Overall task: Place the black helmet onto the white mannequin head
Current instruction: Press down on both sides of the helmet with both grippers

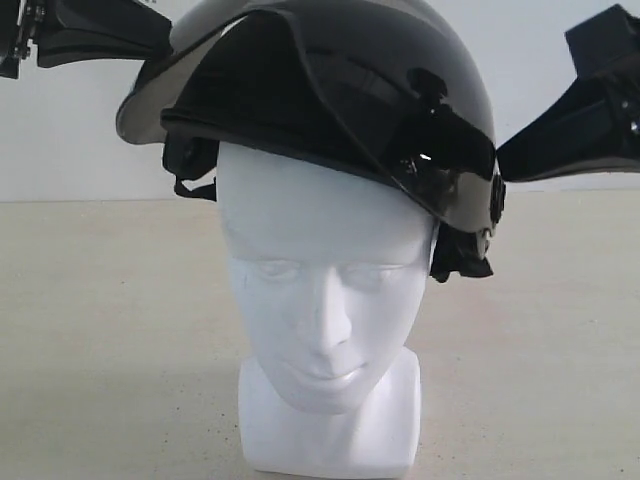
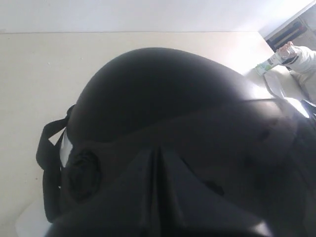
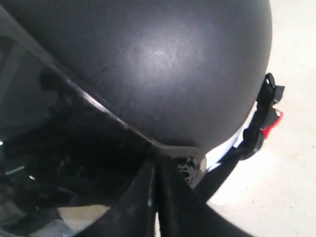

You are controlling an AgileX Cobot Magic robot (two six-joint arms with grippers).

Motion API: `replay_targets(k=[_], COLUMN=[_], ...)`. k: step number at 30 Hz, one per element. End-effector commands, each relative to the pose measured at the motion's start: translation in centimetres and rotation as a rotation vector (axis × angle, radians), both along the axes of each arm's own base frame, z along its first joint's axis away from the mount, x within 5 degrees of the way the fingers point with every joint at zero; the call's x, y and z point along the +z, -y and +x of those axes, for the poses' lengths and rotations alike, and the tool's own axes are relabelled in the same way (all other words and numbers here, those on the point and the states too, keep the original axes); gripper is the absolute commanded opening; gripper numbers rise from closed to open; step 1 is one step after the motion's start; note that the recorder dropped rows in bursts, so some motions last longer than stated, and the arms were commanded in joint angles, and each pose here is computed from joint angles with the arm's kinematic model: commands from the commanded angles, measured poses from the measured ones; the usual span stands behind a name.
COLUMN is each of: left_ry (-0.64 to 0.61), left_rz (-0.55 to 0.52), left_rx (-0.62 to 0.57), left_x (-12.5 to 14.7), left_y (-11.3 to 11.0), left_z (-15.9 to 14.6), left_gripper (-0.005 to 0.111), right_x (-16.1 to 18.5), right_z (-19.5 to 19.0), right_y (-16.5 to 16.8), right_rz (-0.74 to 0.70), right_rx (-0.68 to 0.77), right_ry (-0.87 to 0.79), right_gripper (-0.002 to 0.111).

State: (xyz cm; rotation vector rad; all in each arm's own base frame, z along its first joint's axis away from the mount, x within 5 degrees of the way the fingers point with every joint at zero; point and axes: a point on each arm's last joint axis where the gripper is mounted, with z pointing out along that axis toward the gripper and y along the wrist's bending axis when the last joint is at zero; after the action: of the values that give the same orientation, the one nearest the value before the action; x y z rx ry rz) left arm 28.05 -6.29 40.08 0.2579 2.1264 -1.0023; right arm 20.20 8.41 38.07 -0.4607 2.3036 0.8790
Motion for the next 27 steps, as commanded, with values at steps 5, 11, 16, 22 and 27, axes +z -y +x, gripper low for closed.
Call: replay_targets(k=[5, 11, 16, 22, 27], left_ry=[0.015, 0.035, 0.023, -0.101, -0.154], left_rz=[0.011, 0.011, -0.008, -0.014, -0.013], left_rx=[-0.051, -0.016, -0.025, -0.133, -0.217], left_x=[0.1, 0.3, -0.3, -2.5, -3.6], left_y=[0.2, 0.1, 0.2, 0.6, 0.9], left_z=[-0.3, 0.1, 0.8, 1.6, 1.8], left_gripper=[0.004, 0.004, 0.004, 0.004, 0.004], right_x=[4.9, 5.7, 4.5, 3.1, 2.9], right_z=[-0.7, 0.3, 2.5, 3.6, 3.1], right_y=[0.1, 0.3, -0.7, -1.6, -2.0], right_rz=[0.144, 0.207, 0.280, 0.315, 0.322], right_rx=[-0.127, -0.198, -0.145, -0.054, 0.024], right_ry=[0.173, 0.233, 0.154, 0.060, 0.010], right_gripper=[0.000, 0.000, 0.000, 0.000, 0.000])
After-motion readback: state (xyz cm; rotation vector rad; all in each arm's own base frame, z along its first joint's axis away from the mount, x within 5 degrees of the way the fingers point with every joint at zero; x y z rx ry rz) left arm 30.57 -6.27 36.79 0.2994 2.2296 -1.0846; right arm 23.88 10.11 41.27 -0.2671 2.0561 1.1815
